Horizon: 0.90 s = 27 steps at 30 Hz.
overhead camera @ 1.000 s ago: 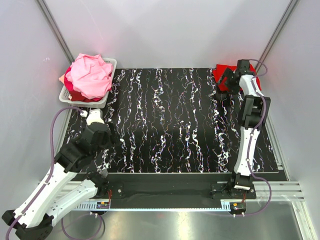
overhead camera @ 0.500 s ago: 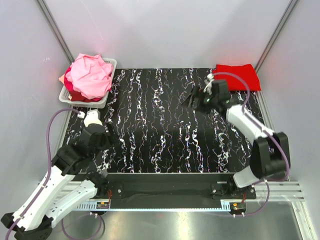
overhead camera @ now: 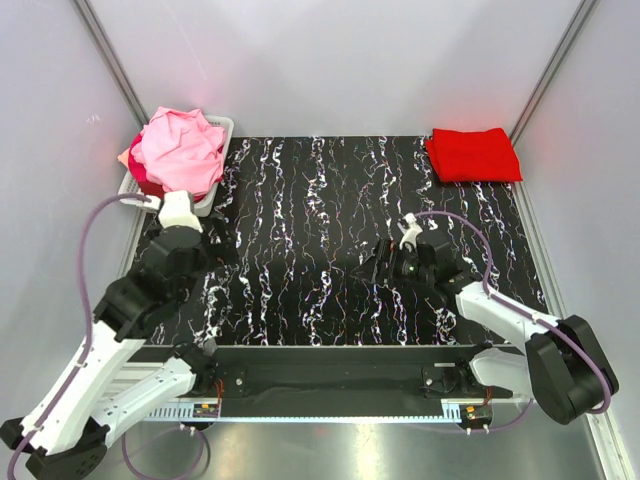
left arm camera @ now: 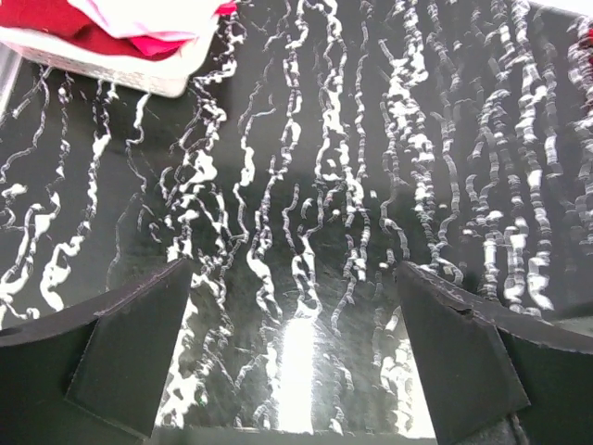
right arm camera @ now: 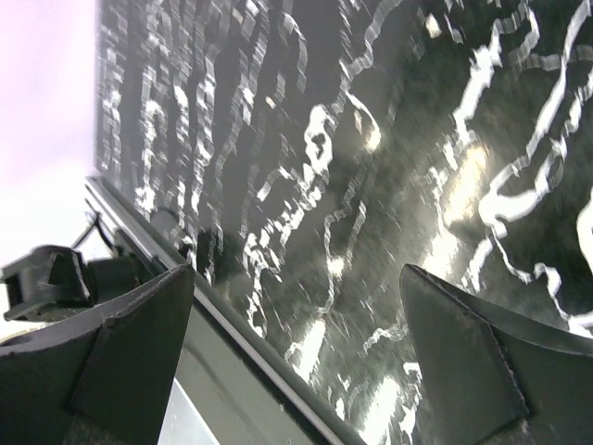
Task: Fold and stack the t-shirts
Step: Reset both grippers
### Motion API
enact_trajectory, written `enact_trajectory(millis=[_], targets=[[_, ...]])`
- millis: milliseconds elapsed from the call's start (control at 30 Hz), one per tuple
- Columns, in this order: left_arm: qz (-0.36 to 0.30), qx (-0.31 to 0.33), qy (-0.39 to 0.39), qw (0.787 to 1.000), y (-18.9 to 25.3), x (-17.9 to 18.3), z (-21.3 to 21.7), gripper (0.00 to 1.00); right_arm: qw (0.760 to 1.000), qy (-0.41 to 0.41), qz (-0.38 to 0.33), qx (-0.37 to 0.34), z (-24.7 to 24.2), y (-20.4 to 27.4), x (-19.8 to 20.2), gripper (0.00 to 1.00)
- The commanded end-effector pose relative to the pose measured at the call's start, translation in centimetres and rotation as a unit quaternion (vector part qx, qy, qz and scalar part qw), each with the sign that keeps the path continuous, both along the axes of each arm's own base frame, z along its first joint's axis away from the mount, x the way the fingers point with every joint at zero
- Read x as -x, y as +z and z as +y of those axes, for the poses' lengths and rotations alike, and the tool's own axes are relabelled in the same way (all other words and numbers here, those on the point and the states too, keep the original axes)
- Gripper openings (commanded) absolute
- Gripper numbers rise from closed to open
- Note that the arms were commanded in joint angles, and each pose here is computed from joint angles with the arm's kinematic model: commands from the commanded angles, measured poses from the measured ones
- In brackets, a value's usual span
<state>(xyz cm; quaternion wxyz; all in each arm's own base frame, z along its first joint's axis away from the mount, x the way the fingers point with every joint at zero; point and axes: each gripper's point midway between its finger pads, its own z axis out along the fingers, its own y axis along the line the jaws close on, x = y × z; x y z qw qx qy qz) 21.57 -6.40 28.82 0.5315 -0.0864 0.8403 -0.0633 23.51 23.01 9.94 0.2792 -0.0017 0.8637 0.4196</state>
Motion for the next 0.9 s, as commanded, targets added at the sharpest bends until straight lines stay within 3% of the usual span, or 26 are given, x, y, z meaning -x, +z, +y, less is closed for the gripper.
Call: enact_trajectory(millis=[0, 67, 867], targets=[[-0.005, -0.052, 0.008, 0.999, -2.5, -1.0, 0.8, 0.99, 0.996, -0.012, -0.081, -0.046, 0.9, 3.8, -2.0, 1.0], [0.0, -0.069, 0.028, 0.997, -4.4, -0.8, 1.9, 0.99, 0.995, -0.006, -0.081, -0.049, 1.0, 3.9, -2.0, 1.0], [-0.022, -0.057, 0.041, 0.997, -3.5, -0.3, 2.6, 0.99, 0.996, -0.014, -0.068, -0.048, 0.9, 3.4, -1.8, 1.0]])
